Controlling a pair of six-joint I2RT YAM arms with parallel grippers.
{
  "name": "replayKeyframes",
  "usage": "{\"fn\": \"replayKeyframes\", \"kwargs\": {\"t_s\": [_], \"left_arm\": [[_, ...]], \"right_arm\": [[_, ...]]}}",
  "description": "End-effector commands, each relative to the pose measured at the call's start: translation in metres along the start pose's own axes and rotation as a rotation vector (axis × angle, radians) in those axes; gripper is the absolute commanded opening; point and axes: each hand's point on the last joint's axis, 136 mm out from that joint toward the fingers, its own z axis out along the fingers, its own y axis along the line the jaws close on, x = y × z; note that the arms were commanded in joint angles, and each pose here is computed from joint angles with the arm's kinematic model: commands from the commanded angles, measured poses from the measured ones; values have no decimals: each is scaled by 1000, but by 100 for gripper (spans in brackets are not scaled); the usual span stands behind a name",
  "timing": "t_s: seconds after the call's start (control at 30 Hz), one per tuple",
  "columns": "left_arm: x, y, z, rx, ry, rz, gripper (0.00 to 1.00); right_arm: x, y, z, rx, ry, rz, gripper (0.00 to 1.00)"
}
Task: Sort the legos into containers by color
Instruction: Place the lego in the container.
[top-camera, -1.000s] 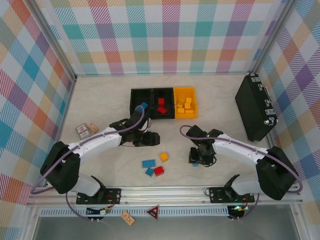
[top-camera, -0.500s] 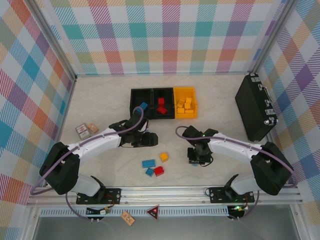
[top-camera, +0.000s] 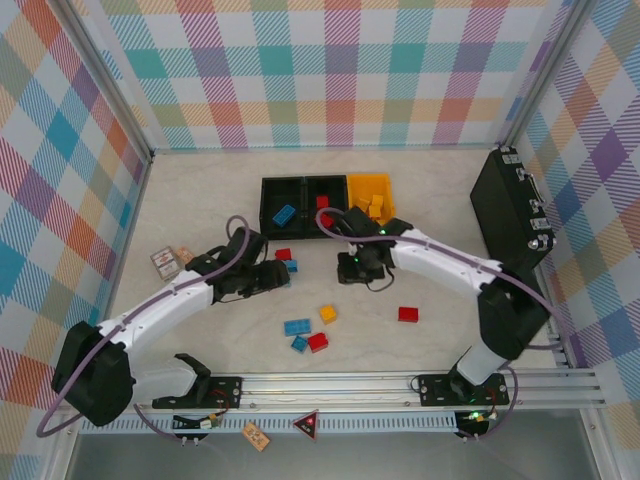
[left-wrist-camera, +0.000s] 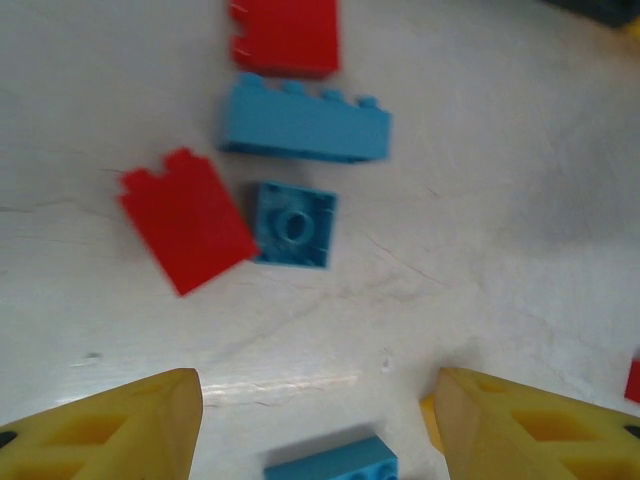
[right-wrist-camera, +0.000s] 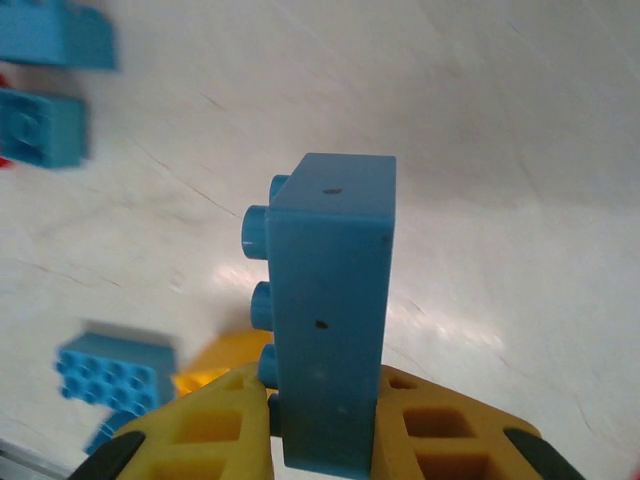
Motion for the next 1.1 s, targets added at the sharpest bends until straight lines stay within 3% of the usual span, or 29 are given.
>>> {"fn": "replayKeyframes", "kwargs": {"t_s": [0.0, 0.17, 0.43, 1.07], "left_arm": [[2, 43, -5, -138, -7, -120, 63], [-8, 58, -12, -140, -51, -213, 62], [-13, 65, -15, -155, -66, -241, 62], [-13, 60, -5, -139, -38, -245, 61]], "right_arm": [[-32, 36, 0, -100, -37, -100, 21], [-71, 68, 3, -173, -69, -137, 21], [-111, 96, 16, -191, -56, -166, 21], [-180, 91, 50, -23, -121, -117, 23]]}}
